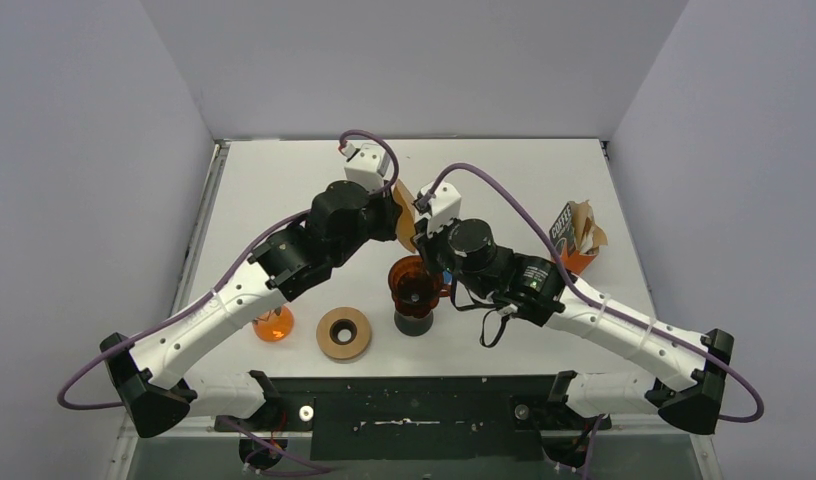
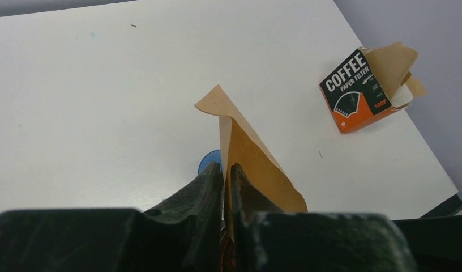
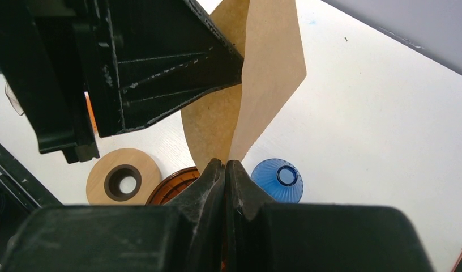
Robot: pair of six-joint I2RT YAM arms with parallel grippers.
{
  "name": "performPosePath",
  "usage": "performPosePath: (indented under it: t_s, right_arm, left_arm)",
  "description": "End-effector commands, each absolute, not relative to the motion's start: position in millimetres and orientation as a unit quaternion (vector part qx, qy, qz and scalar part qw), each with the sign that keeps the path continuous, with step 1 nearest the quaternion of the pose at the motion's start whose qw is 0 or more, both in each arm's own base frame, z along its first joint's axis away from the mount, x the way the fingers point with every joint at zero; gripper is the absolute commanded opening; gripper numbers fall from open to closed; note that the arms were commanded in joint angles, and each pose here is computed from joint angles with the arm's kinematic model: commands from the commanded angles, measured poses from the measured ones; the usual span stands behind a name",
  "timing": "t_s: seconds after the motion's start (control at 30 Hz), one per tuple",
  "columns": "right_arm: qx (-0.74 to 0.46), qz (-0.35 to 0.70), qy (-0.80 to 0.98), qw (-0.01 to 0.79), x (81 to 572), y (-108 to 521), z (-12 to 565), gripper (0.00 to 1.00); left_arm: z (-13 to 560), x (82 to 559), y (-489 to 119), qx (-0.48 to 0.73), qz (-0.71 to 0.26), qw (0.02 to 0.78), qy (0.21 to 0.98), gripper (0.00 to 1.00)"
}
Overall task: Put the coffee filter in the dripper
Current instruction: Place the coffee filter in the coffee dripper.
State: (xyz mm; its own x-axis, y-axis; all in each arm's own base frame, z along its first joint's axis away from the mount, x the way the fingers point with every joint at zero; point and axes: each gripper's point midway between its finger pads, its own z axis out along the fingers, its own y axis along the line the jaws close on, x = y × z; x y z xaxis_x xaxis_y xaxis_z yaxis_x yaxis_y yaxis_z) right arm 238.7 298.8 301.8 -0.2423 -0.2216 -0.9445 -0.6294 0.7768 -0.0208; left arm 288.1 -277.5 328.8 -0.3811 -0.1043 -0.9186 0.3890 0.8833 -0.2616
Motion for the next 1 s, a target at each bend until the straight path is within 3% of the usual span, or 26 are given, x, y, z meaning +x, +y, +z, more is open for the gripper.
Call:
performPosePath:
  t_s: [0.0, 0.03, 0.37, 0.7, 0.97]
  right_arm:
    - [-0.219, 0.210, 0.742, 0.597, 241, 292, 333, 0.00]
    - [-0.212, 0.211, 0.741, 0.601, 241, 290, 334, 0.00]
    - [-0.176, 0.207, 0.742, 0.612, 248, 287, 340, 0.00]
    - [-0.165, 0.188, 0.747, 0.616, 263, 298, 340, 0.18]
    - [-0.152, 0.173, 0.743, 0.629, 272, 299, 346, 0.25]
  left_arm:
    - [358, 289, -285, 0.090, -0.252, 0.570, 0.776, 0.05]
    - [357, 288, -286, 0.092, -0.252, 0.569, 0.777, 0.00]
    - [355, 281, -285, 0.104, -0.259, 0.562, 0.779, 0.00]
    - [358, 273, -281, 0.104, -0.266, 0.560, 0.778, 0.00]
    - [359, 268, -283, 0.115, -0.275, 0.553, 0.778, 0.00]
